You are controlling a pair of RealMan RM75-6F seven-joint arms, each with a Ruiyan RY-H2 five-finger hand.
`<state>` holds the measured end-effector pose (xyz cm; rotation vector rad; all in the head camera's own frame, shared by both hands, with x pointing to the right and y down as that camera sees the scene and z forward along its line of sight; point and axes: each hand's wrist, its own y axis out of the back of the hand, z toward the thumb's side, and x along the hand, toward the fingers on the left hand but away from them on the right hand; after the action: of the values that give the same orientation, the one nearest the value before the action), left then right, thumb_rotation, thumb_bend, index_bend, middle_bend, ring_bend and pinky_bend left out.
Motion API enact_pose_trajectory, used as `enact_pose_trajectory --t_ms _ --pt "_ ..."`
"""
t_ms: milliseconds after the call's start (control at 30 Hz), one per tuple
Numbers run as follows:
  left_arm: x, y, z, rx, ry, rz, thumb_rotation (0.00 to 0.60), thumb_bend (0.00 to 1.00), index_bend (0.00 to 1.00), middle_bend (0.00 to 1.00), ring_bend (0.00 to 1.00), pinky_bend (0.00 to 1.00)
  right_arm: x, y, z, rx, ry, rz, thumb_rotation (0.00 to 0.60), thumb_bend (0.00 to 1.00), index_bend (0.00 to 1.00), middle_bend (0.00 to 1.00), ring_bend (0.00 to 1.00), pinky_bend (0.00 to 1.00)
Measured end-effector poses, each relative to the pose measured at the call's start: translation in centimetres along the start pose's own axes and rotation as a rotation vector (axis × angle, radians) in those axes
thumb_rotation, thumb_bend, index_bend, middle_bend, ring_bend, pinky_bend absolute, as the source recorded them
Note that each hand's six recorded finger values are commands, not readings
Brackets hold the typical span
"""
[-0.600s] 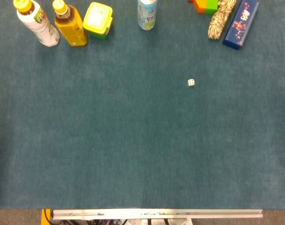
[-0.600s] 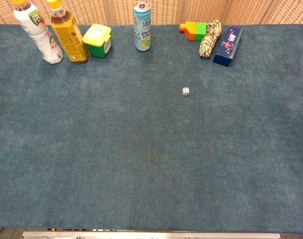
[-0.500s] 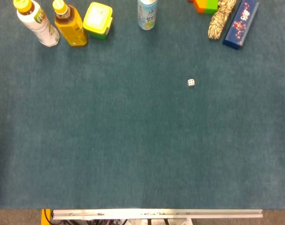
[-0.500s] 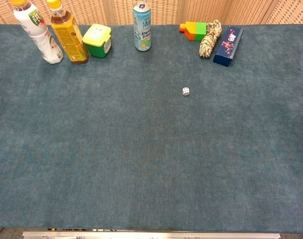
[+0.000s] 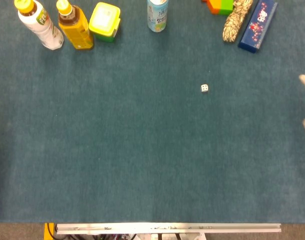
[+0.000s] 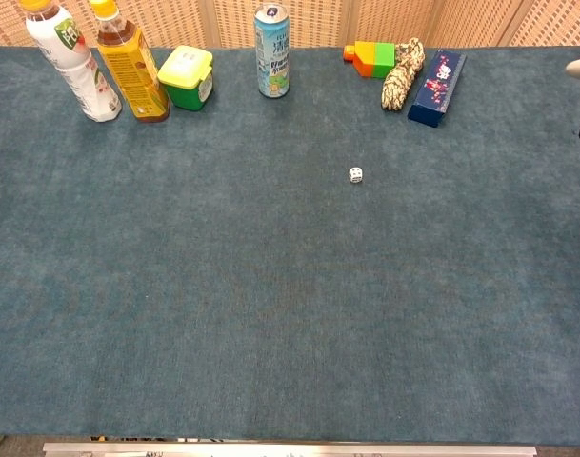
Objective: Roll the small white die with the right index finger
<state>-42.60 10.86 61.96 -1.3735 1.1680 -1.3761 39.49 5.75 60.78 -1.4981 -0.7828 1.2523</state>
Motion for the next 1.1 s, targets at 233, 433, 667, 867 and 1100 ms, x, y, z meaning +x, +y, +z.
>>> enact_pose_trajectory --t_ms 233,433,667,867,1100 --pt "-0.4 0.2 -0.4 -0.001 0.008 0.003 0.6 0.2 0.19 0.22 0.24 0.08 -4.1 -1.3 3.1 -0.002 0.125 0.126 0.6 0.8 0.0 1.0 1.0 1.0" --pt "-0.8 0.5 -0.6 -0.004 0.018 0.011 0.6 0.2 0.19 0.22 0.24 0.08 -8.0 -3.1 5.9 -0.006 0.197 0.292 0.6 0.88 0.0 1.0 1.0 1.0" --pt "-1.1 0.6 -0.7 -0.003 0.02 0.01 0.6 0.2 0.19 0.22 0.24 0.08 -12.1 -4.7 9.8 0.0 0.238 0.428 0.6 0.89 0.0 1.0 1.0 1.0" --pt "-1.2 0.6 -0.7 -0.003 0.021 0.012 0.6 0.2 0.19 0.22 0.24 0.08 -14.2 -6.2 13.8 0.026 0.288 0.503 0.6 0.89 0.0 1.0 1.0 1.0" --pt "-1.3 0.7 -0.9 -0.002 0.027 0.013 0.6 0.2 0.19 0.22 0.24 0.08 -15.4 -8.6 15.6 0.052 0.285 0.57 0.6 0.89 0.0 1.0 1.0 1.0"
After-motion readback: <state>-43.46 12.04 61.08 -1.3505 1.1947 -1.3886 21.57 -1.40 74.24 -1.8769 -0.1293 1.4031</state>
